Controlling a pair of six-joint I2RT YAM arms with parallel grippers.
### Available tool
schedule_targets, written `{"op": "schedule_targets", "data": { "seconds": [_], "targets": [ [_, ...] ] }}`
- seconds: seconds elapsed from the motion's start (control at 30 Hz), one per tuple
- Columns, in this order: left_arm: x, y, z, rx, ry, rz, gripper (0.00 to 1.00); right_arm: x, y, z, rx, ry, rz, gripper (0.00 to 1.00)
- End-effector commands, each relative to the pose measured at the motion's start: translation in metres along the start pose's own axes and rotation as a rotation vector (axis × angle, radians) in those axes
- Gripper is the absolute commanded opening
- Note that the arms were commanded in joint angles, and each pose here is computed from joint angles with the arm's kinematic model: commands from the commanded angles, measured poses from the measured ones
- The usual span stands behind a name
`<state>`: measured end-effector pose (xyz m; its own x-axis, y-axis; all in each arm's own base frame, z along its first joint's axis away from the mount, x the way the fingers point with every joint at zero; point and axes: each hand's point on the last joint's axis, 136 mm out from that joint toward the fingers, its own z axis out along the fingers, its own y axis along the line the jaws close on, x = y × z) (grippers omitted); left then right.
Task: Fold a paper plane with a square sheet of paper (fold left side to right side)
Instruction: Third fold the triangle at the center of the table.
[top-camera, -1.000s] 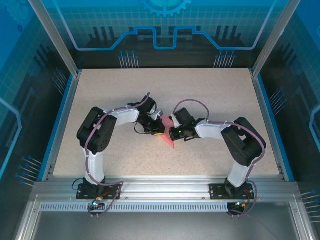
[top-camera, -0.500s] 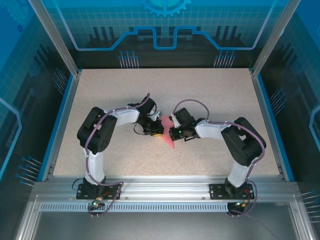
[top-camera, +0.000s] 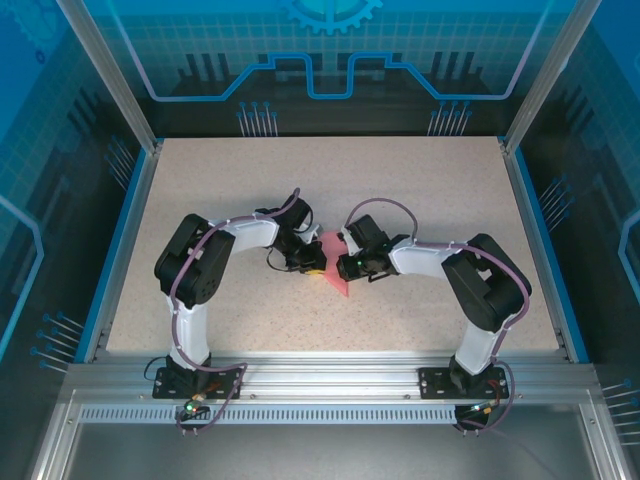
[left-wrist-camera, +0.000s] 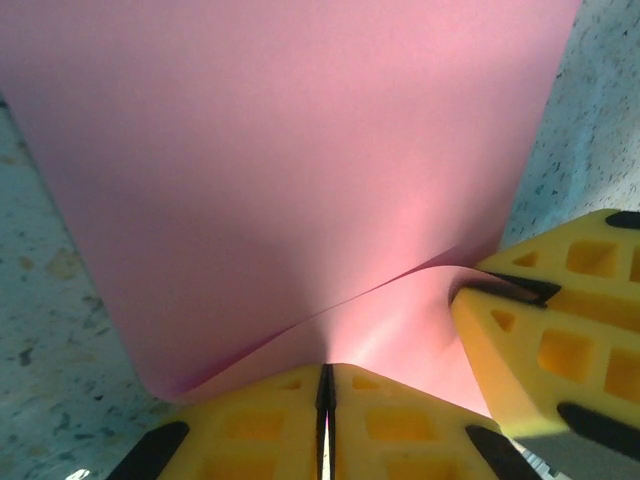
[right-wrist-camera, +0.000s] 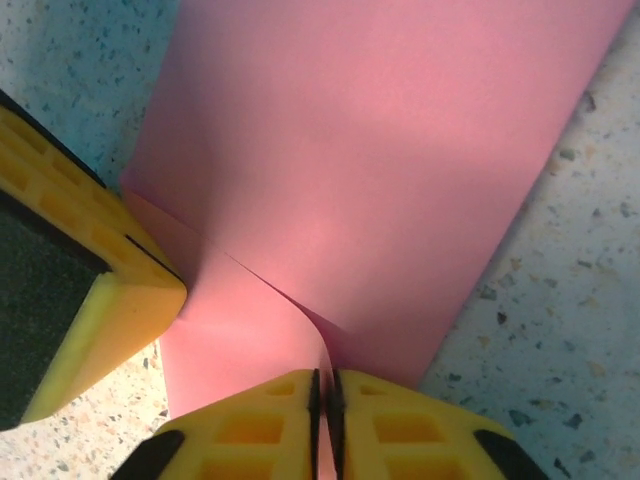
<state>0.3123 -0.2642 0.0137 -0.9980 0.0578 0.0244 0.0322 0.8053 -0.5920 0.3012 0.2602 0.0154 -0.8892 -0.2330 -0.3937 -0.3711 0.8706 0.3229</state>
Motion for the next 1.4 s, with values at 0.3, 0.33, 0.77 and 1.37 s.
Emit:
{"op": "schedule_targets", "data": {
  "seconds": [0.3, 0.33, 0.77, 1.37],
  "targets": [
    [0.019, 0.033, 0.017, -0.106, 0.061, -0.04, 0.11, -0.002, 0.007, -0.048, 0.002, 0.023, 0.065, 0.31],
    [0.018, 0.032, 0.017, -0.104, 0.059, -0.038, 0.11, 0.002, 0.009, -0.051, -0.009, 0.033, 0.078, 0.29],
    [0.018, 0.031, 0.017, -0.104, 0.06, -0.039, 0.11, 0.018, 0.061, -0.03, -0.208, 0.17, 0.236, 0.0],
    [0.018, 0.03, 0.016, -0.097, 0.063, -0.036, 0.1, 0.035, 0.032, -0.004, -0.055, 0.238, 0.272, 0.0]
  ]
}}
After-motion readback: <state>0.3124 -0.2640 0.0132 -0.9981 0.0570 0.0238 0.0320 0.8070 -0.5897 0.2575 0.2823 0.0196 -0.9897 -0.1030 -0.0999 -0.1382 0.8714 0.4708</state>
